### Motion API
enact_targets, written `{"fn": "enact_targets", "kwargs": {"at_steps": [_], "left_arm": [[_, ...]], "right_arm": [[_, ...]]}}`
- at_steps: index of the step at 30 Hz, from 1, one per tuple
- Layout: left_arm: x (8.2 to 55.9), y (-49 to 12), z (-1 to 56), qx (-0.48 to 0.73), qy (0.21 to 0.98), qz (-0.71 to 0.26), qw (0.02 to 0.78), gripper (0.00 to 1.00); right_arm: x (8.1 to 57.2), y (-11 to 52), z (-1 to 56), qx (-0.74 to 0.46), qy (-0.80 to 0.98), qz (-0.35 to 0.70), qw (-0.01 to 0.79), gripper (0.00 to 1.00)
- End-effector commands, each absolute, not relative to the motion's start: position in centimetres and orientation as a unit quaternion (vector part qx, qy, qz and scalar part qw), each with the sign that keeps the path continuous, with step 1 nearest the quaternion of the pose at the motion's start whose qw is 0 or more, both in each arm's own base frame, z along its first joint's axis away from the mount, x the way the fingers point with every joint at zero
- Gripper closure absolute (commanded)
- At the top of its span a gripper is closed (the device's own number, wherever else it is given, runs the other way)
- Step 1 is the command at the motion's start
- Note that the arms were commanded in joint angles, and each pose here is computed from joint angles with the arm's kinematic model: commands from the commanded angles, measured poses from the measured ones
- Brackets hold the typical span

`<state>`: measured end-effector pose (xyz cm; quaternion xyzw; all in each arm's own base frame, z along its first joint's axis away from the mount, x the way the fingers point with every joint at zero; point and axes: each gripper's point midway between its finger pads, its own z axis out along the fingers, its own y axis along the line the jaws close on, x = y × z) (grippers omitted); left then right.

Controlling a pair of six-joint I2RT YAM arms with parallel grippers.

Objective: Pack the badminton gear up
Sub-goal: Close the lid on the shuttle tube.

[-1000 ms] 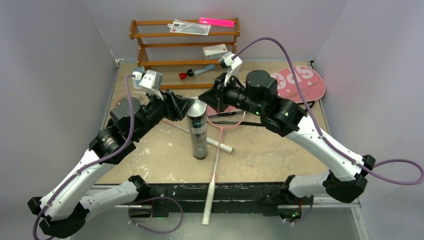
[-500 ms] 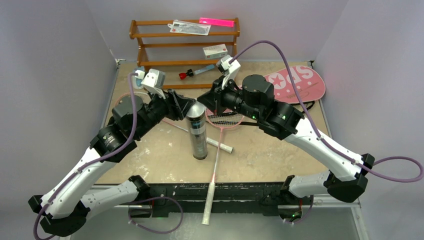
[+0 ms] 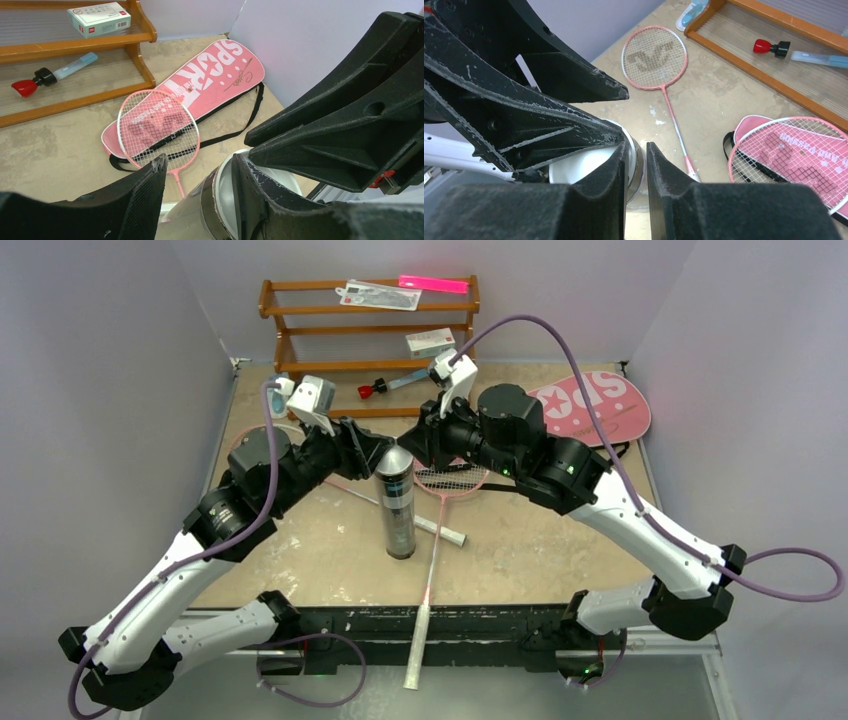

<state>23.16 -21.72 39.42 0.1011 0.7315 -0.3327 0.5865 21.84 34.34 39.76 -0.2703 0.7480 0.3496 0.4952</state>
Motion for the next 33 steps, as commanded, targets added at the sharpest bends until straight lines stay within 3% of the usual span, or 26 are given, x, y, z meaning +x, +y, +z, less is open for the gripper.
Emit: {"fn": "enact_targets", "kwargs": {"at_steps": [1,13,20,24,28,33], "left_arm": [[23.1,-21.2,38.0,0.112,0.753,-0.307,0.572,0.52],[23.3,-21.4,37.3,0.115,0.759,-0.302,0.565,0.53],[23.4,-21.6,37.4,0.118,0.759,-0.303,0.564,0.52],[23.3,-21.5,37.4,0.119,0.761,-0.300,0.563,0.52],[23.3,-21.1,37.6,0.115,0.759,-0.296,0.568,0.52],[23.4,-21.1,38.4,0.119,0.754,-0.294,0.575,0.52]], "right_arm": [[20.9,33.7,34.5,-0.302,0.781,0.316,0.446,0.78],[20.4,33.6,35.1,-0.298,0.783,0.325,0.438,0.77],[20.4,33.4,42.2,-0.332,0.712,0.343,0.516,0.49],[20.5,32.9,45.4,-0.343,0.671,0.343,0.560,0.25],[20.3,32.2,45.1,-0.355,0.640,0.336,0.593,0.04],[18.4,32.4,40.8,-0.402,0.599,0.359,0.591,0.01]]}}
